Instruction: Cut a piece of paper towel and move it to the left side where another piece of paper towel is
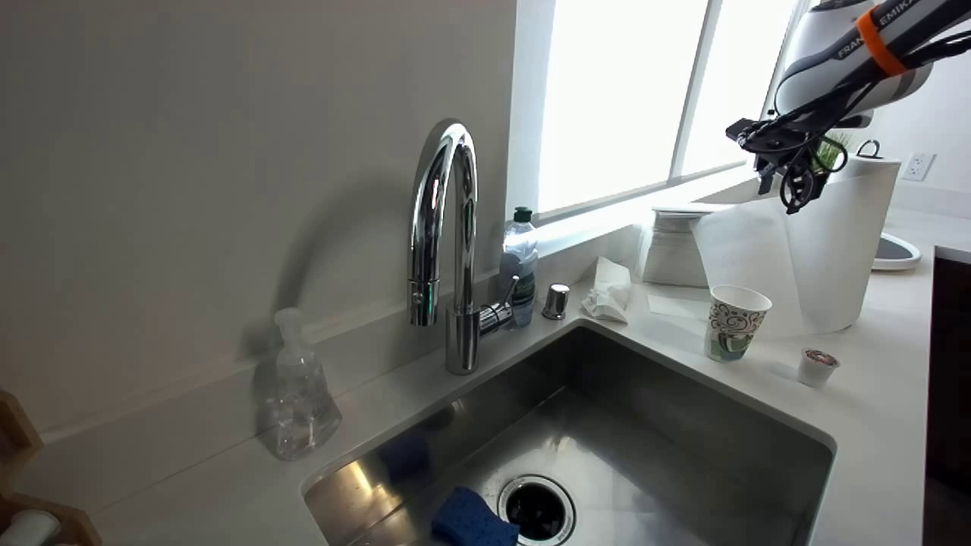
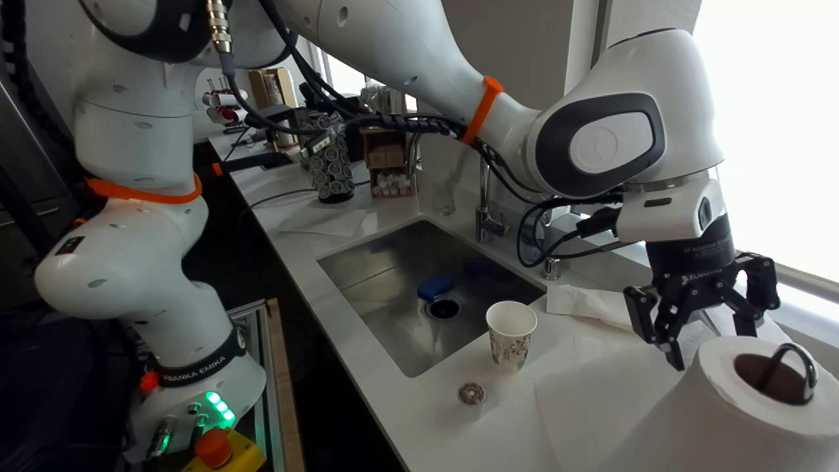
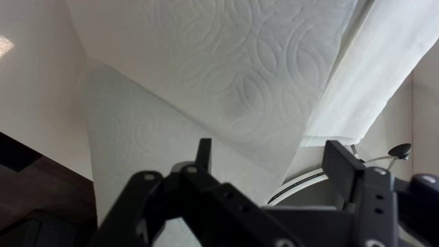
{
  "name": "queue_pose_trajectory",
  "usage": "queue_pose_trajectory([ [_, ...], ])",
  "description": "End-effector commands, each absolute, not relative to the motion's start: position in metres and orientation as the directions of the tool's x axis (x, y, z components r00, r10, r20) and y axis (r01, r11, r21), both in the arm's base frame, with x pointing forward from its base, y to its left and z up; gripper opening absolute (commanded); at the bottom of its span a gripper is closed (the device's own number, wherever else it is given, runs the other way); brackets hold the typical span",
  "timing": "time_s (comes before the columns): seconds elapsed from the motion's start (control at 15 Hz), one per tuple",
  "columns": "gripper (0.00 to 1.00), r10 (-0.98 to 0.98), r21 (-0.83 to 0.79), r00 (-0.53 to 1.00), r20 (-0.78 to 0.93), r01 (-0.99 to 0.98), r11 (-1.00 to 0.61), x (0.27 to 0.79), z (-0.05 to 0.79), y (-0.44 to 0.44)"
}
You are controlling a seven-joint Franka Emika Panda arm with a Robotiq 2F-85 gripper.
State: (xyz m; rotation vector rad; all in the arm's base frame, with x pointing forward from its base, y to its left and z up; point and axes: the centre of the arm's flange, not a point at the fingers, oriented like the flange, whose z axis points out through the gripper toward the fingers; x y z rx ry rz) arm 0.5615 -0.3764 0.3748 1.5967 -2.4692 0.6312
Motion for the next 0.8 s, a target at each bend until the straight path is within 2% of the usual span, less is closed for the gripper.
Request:
queue_pose_trajectory([
  [0.0,0.69,-0.821,-0.277,-0.474,0.318,-0.875,0.397,0.577,0.369,-0.388],
  [0.13,0.63,-0.819,-0.281,-0.479,0.318,-0.872,0.401,0.580,0.369,-0.389],
  [0.2,0.47,-0.818,-0.284,-0.481,0.316,-0.870,0.403,0.581,0.370,-0.390],
  [0.53,0.07,-0.820,-0.305,-0.473,0.323,-0.872,0.383,0.585,0.381,-0.382],
  [0.6,0.01,-0.821,-0.310,-0.468,0.326,-0.874,0.375,0.585,0.383,-0.378],
  [0.73,0.00,-0.827,-0.320,-0.459,0.324,-0.876,0.361,0.584,0.388,-0.371],
])
